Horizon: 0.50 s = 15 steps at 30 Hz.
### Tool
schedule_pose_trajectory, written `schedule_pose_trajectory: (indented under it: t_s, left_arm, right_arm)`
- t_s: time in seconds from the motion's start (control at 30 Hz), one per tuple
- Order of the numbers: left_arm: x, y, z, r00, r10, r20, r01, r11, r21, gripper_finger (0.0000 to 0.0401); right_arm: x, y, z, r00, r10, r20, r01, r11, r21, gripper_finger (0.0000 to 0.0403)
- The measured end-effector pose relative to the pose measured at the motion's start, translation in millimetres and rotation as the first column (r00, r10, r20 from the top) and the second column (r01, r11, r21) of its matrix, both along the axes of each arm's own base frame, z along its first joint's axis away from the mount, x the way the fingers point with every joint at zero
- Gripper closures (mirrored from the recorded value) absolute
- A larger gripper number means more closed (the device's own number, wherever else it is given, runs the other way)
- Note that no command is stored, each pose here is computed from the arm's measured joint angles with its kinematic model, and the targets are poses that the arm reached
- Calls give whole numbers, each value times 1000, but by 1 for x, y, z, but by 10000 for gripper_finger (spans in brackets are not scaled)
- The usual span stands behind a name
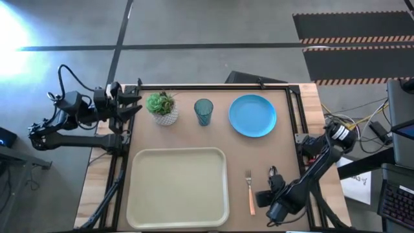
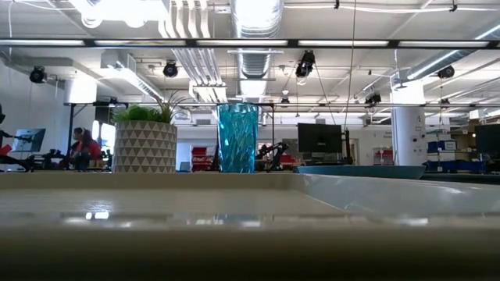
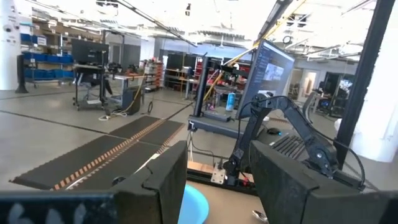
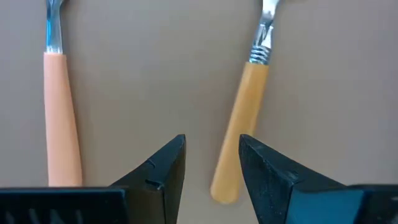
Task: Pick and place plate/cup/fork/spoon on tray
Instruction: Put the brown spoon on the gray tray
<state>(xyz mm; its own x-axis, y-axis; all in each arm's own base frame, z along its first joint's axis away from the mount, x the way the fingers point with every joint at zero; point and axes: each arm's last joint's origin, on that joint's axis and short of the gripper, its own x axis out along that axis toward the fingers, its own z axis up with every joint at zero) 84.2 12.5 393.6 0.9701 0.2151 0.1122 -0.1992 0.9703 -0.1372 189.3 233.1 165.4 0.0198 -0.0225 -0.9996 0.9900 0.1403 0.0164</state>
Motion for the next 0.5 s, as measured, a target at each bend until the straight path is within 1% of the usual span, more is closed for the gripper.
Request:
schedule_pose_trajectory:
  t_s: [0.27, 0.37, 0.5]
  left_arm:
    - [-2, -1, 1, 1000, -26, 8, 25, 1000, 3, 244]
    - [-3, -1, 1, 1000, -26, 12, 26, 1000, 4, 244]
    - [-3, -1, 1, 1000, -26, 12, 26, 1000, 4, 244]
  right_arm:
    - [3, -4, -4, 1000, -14, -19, 13, 1000, -18, 264]
    - [-1, -7, 2, 998, -16, -55, 16, 1000, -16, 261]
    - [-6, -12, 11, 998, -20, -67, 18, 1000, -24, 259]
